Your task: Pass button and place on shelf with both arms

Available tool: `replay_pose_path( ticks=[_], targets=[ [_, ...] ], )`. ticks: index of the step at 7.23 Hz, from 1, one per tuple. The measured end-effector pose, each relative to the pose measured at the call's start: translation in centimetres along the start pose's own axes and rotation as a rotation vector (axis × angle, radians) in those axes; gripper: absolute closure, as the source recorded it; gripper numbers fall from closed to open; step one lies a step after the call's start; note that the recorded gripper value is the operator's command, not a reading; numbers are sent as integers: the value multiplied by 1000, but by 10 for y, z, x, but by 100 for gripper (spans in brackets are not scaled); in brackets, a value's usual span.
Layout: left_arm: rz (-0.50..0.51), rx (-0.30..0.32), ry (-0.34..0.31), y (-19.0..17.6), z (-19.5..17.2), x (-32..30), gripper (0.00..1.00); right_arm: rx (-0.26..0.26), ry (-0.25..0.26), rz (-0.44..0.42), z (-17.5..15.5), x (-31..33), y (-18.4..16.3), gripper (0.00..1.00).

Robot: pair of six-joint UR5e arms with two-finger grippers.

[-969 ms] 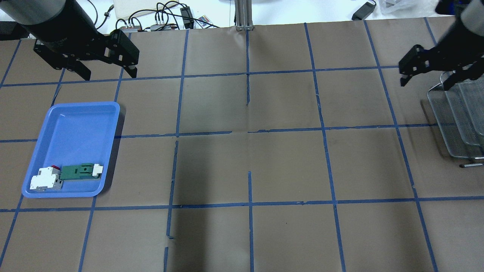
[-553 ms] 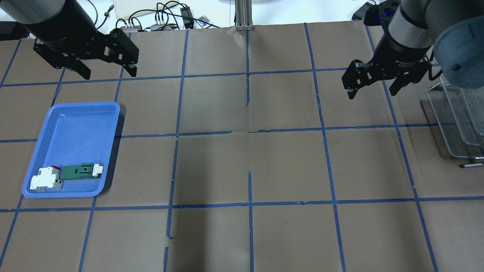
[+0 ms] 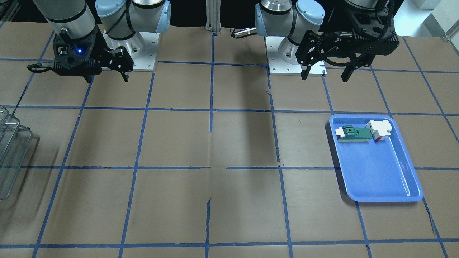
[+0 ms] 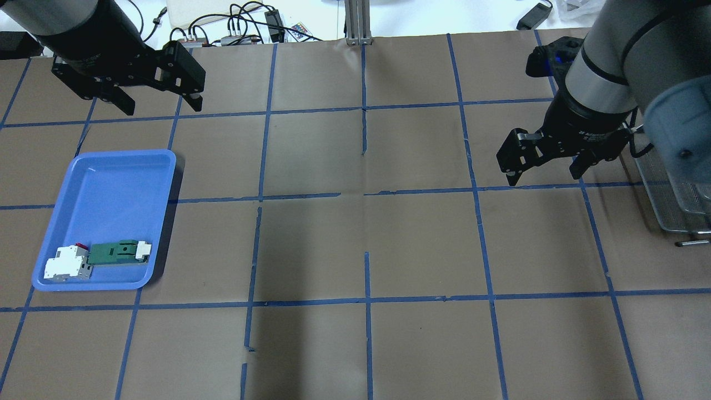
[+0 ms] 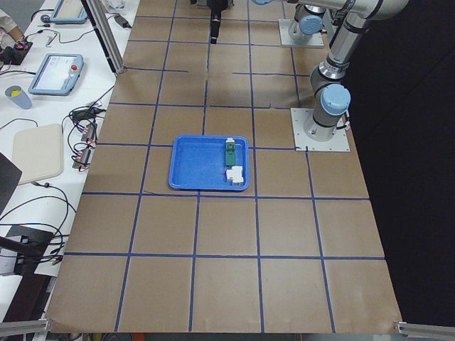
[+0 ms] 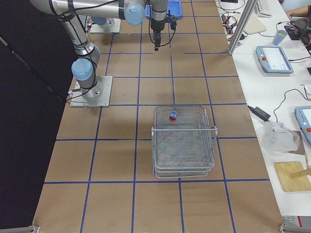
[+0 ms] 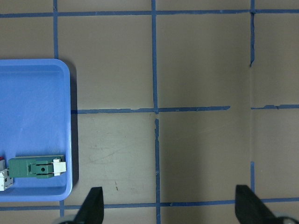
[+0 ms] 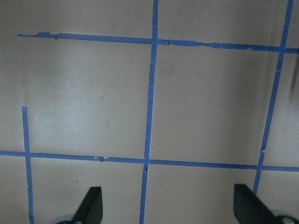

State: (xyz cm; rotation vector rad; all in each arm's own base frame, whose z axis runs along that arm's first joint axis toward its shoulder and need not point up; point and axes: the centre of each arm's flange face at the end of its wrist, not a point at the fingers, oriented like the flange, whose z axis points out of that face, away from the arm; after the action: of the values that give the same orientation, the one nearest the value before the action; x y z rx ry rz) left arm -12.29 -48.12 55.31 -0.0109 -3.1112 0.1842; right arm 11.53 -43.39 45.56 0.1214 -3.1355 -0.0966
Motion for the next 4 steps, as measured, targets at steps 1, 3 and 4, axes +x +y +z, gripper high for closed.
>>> replay_pose_path(
  ticks=[1, 3, 4],
  targets=[
    [0, 0, 1, 0, 0, 0, 0, 9, 1, -14, -5, -7, 7, 0],
    [0, 0, 0, 0, 0, 0, 0, 18, 6, -52, -12, -26, 15, 0],
    [0, -1, -2, 0, 0, 0, 0, 19, 8, -57, -12, -31, 17, 0]
  ],
)
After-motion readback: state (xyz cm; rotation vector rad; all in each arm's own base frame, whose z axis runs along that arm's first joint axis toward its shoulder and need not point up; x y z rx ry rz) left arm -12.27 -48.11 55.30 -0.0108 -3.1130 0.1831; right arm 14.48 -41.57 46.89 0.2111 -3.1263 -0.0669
